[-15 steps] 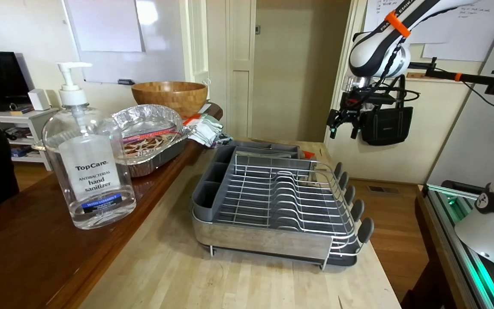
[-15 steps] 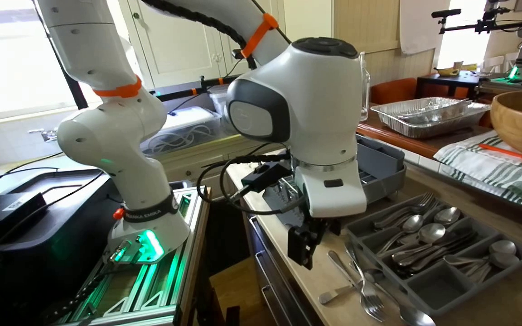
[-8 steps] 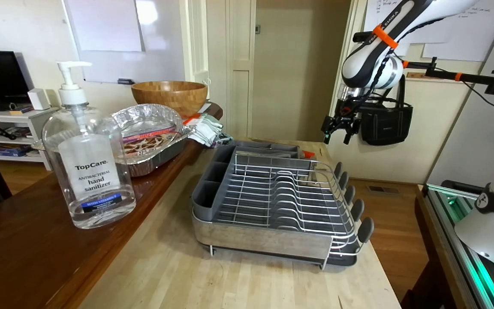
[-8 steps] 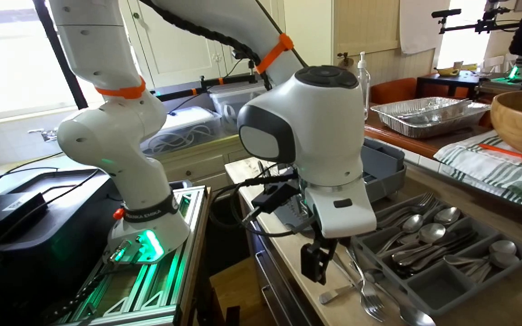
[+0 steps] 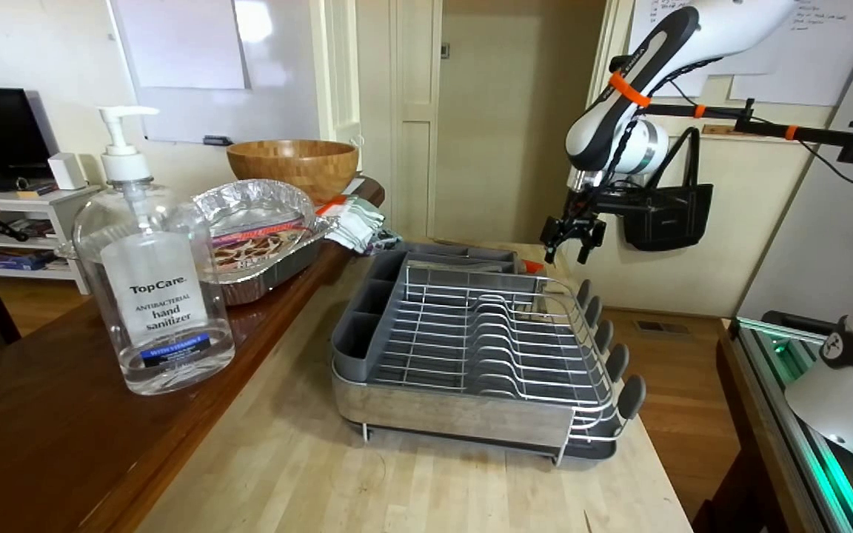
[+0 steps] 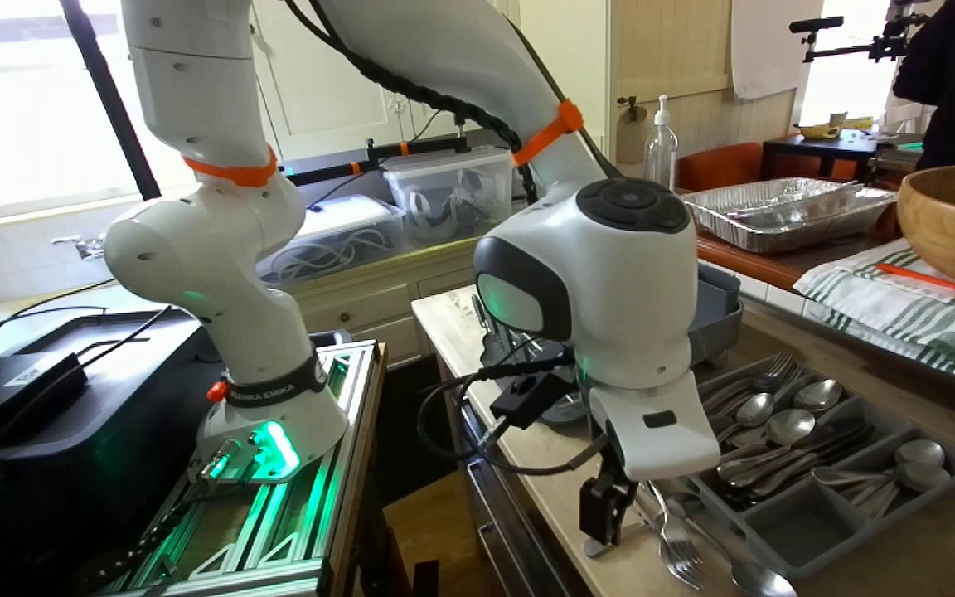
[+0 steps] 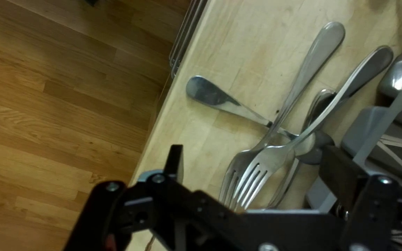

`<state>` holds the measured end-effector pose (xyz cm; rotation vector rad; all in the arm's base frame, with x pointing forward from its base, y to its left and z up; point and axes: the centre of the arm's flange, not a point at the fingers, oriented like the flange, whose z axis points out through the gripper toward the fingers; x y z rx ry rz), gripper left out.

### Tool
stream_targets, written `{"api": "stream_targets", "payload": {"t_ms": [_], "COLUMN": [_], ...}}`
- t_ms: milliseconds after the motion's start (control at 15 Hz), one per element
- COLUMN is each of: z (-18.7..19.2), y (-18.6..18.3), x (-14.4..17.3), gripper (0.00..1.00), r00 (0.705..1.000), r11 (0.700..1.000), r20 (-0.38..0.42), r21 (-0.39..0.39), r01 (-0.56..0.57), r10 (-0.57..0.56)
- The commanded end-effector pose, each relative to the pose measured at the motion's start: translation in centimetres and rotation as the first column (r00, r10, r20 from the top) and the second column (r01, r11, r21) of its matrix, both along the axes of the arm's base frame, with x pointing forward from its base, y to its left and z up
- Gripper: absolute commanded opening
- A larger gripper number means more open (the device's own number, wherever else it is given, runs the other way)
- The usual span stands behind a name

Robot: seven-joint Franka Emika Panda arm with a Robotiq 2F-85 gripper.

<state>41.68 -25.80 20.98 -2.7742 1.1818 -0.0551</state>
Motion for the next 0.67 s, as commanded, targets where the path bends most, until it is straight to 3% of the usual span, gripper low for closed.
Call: {"api": "stream_targets", "payload": {"t_ms": [0, 600], "z": [-3.0, -6.6], "y": [-1.1, -1.3], "x": [2.0, 4.6], "gripper": [1.0, 1.0], "r00": [1.0, 1.0], "r11": [1.0, 1.0], "r20": [0.011, 0.001], "r21": [-0.004, -0.026], "r01": [0.0, 0.0], "r10": [0.0, 0.0]}}
